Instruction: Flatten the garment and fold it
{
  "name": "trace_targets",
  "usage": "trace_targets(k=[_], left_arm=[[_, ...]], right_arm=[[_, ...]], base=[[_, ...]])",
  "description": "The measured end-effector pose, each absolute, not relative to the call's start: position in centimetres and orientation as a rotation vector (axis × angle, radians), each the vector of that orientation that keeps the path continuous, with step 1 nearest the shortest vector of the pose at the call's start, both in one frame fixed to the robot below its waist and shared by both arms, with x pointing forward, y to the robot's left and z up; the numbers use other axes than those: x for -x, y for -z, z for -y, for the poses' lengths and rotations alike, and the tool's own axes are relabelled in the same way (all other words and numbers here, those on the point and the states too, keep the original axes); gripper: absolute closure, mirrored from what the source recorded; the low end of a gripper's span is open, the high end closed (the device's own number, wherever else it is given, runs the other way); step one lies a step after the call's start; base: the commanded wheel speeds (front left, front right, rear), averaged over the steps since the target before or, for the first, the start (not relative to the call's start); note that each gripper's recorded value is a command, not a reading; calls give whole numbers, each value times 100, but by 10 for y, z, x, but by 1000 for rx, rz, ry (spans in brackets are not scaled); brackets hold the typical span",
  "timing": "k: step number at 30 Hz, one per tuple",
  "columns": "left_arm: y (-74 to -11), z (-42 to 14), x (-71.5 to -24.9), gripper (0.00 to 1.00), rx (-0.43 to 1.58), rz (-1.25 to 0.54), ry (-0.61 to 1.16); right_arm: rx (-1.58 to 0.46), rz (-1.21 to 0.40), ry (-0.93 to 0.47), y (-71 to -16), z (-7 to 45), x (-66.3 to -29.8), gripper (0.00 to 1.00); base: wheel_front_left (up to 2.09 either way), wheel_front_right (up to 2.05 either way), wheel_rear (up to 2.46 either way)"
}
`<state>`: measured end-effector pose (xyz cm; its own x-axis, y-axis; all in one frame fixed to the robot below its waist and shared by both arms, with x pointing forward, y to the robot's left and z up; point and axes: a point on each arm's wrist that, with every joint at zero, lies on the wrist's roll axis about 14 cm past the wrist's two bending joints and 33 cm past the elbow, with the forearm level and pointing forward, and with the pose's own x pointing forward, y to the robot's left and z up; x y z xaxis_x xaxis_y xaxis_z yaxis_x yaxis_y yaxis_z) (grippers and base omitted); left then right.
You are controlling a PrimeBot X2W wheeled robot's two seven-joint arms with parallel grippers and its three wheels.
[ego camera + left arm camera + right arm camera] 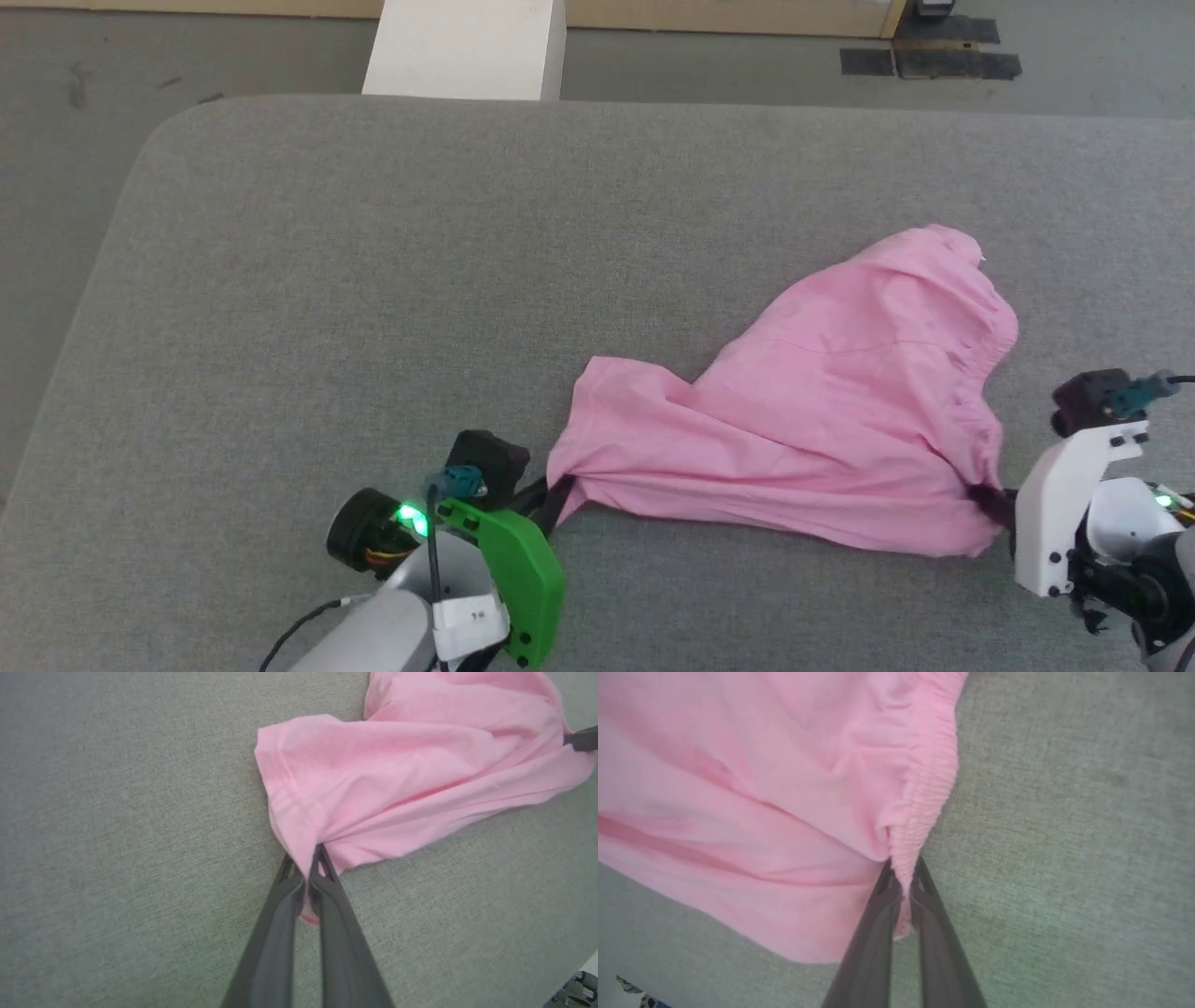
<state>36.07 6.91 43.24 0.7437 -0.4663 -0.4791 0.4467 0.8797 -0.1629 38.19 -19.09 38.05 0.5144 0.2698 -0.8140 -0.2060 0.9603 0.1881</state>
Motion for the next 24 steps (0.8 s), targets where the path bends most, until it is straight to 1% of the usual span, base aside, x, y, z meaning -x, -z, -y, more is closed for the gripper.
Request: trace_targets(k=[4,8,14,17,24], left_arm=[[-450,-73,-366,100,25,-468,494],[-489,-81,-382,100,-20,-339,486],[-595,-105,-423,100,-115,-51,430],[-642,-113,-442,100,-134,54,405],[-697,-133,-501,100,-141,130,342]], right_arm=[[-76,-847,-298,-412,186,-396,100],[-33,-673,-295,-464,191,-412,100],[34,-424,-283,-557,195,-439,100],[58,-318,-282,-602,192,-455,100],[77,-166,-279,-671,179,-507,100]], base=[[0,0,0],[0,0,0],[0,0,0],[0,0,0],[0,0,0]])
